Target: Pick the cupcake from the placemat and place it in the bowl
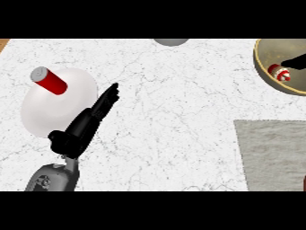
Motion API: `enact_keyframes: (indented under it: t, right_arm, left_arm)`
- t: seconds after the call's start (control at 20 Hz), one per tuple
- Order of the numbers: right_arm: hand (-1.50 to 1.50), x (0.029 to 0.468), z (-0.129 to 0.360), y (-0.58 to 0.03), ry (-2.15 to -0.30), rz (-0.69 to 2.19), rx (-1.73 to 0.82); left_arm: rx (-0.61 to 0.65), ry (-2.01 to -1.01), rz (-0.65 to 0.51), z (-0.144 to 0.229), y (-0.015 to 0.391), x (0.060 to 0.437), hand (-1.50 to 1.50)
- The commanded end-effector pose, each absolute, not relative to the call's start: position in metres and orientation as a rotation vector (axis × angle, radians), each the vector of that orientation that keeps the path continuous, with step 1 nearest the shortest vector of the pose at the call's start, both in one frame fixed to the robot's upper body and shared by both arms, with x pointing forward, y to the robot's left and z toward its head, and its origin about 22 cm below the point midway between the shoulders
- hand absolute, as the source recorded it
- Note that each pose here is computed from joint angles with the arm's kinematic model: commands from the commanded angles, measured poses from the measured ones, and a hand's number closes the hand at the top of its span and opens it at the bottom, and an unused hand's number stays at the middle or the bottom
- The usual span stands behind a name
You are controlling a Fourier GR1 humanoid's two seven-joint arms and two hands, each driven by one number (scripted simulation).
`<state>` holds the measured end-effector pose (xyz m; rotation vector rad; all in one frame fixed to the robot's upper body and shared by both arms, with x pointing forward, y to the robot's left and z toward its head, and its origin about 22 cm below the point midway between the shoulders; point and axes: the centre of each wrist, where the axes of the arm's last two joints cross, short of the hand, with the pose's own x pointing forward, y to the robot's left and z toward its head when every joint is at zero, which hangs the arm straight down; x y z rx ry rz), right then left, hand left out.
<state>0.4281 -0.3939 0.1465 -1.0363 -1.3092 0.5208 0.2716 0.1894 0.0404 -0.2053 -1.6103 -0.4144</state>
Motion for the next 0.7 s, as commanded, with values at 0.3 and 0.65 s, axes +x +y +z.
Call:
enact_keyframes:
  t: [0.3,0.65]
  right_arm:
    - [-1.5,0.41,0.174,-0.443,-1.429,0.019,-1.008]
    - [-1.5,0.348,0.179,-0.525,-1.449,-0.176,-1.007]
  left_arm:
    - [-0.202,-1.607,-0.405,0.039,0.185,0.265,0.0]
    - [-0.189,-1.619,-0.397,0.047,0.191,0.268,0.0]
